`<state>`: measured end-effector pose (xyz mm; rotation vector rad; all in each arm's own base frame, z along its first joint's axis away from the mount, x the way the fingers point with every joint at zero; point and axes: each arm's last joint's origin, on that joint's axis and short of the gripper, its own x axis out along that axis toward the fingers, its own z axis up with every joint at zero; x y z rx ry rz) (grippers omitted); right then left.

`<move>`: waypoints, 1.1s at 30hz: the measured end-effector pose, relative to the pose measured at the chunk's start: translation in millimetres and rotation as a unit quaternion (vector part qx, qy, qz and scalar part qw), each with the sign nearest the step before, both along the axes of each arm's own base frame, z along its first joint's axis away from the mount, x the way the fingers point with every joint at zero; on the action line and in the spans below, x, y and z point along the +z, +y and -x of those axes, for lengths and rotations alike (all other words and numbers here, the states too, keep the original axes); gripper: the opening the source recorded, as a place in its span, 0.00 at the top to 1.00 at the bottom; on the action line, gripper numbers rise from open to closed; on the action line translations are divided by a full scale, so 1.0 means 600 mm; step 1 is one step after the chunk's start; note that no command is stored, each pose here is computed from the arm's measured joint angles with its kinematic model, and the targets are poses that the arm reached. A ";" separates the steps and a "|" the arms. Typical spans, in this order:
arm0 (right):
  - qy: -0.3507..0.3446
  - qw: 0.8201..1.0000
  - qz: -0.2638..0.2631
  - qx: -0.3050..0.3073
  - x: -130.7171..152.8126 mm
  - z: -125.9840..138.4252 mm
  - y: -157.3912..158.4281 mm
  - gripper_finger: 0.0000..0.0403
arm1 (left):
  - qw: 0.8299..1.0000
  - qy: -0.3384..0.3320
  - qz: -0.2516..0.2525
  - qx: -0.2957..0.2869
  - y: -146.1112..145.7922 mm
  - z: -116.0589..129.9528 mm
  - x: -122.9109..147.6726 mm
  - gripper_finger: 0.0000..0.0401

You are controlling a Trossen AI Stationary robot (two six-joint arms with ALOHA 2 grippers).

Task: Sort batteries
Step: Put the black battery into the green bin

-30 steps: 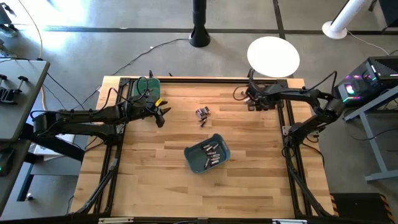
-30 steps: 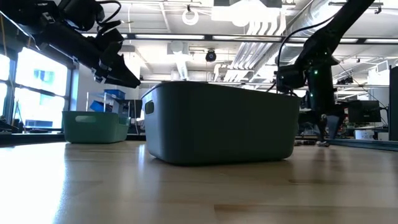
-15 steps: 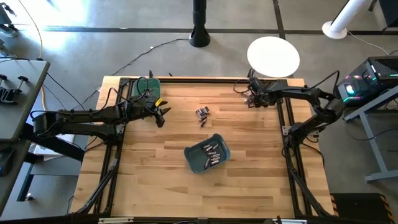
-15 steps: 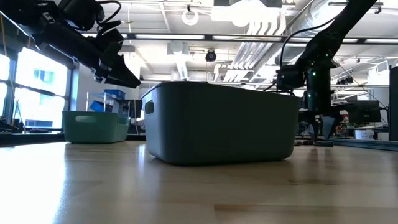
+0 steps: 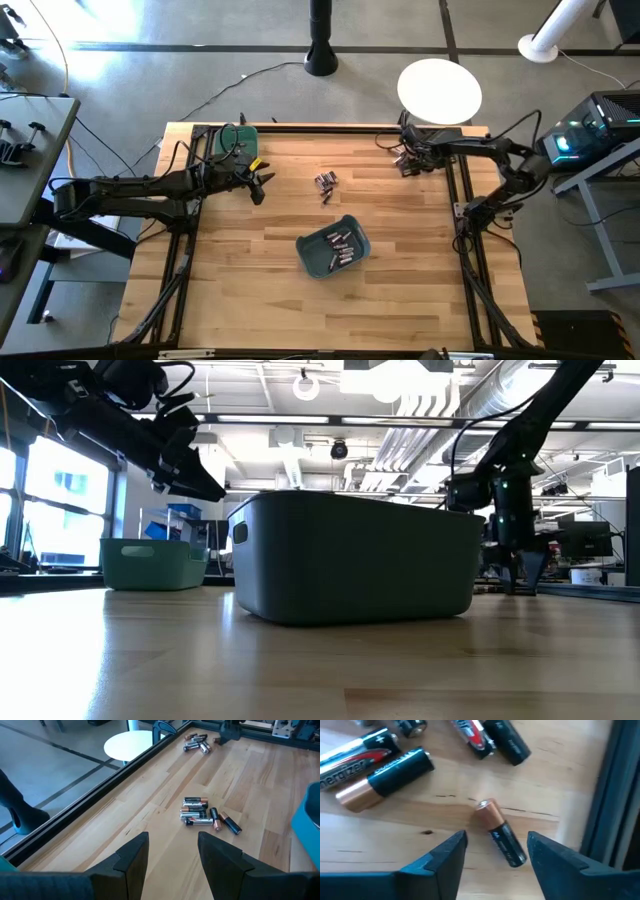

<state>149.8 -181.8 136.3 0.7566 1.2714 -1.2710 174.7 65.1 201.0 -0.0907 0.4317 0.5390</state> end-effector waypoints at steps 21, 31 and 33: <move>-0.043 0.995 -0.046 0.078 -0.009 -0.070 0.074 0.95 | 1.000 -0.001 0.000 -0.007 -0.004 -0.001 0.000 0.59; -0.074 0.982 0.010 0.176 -0.003 -0.133 0.174 0.93 | 1.000 -0.002 -0.001 -0.007 -0.004 -0.002 0.001 0.59; -0.115 0.972 0.032 0.203 0.003 -0.153 0.191 0.93 | 1.000 -0.004 -0.005 -0.009 -0.004 -0.002 0.002 0.59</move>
